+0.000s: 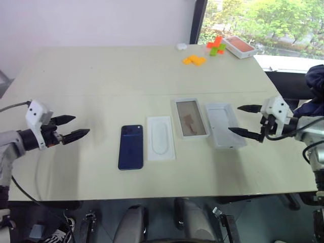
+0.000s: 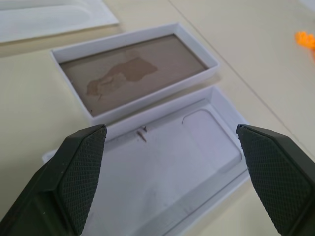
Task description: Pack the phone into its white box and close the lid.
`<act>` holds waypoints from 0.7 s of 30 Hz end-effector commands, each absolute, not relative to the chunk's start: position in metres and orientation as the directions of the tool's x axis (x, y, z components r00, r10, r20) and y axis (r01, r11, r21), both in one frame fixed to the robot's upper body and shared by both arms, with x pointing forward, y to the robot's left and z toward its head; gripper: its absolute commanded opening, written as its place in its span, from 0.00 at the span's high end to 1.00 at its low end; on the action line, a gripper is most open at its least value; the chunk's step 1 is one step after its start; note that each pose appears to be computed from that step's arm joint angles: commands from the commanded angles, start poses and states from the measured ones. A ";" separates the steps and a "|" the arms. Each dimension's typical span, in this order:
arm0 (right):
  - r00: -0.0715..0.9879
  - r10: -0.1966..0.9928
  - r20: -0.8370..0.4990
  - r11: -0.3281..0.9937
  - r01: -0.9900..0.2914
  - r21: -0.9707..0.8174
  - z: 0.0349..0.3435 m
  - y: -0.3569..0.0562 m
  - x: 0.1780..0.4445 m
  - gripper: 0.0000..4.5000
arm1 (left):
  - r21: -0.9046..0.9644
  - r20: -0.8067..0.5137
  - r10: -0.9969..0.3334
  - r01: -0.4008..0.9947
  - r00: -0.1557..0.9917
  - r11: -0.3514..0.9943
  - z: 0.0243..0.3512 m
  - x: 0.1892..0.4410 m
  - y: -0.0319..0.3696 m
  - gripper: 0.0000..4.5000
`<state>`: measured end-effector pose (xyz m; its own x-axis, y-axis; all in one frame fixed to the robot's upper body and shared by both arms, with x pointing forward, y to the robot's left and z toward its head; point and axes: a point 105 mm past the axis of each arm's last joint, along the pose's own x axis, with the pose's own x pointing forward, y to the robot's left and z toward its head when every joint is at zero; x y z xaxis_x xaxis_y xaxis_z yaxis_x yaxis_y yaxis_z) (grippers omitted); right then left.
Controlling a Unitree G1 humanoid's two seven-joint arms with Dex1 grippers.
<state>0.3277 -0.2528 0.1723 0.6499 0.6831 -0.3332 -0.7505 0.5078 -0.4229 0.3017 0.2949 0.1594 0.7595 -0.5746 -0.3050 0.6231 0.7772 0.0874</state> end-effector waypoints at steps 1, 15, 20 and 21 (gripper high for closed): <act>0.664 0.689 -0.291 0.495 -0.724 -0.480 0.187 -0.246 0.329 0.01 | 0.089 -0.295 -0.578 0.625 0.760 0.776 0.167 0.305 0.288 0.01; 0.639 0.706 -0.305 0.459 -0.741 -0.490 0.187 -0.237 0.325 0.01 | 0.019 -0.313 -0.605 0.641 0.732 0.767 0.163 0.306 0.271 0.01; 0.580 0.746 -0.327 0.389 -0.778 -0.493 0.192 -0.209 0.321 0.01 | -0.184 -0.365 -0.682 0.669 0.633 0.720 0.156 0.285 0.259 0.01; 0.577 0.754 -0.314 0.392 -0.779 -0.489 0.196 -0.205 0.322 0.01 | -0.185 -0.352 -0.697 0.683 0.625 0.707 0.158 0.283 0.256 0.01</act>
<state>0.3222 -0.2157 0.1774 0.5820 0.7308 -0.3566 -0.7915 0.4084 -0.4546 0.2872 0.2634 0.1419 0.6425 -0.6586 -0.3917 0.6429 0.7415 -0.1921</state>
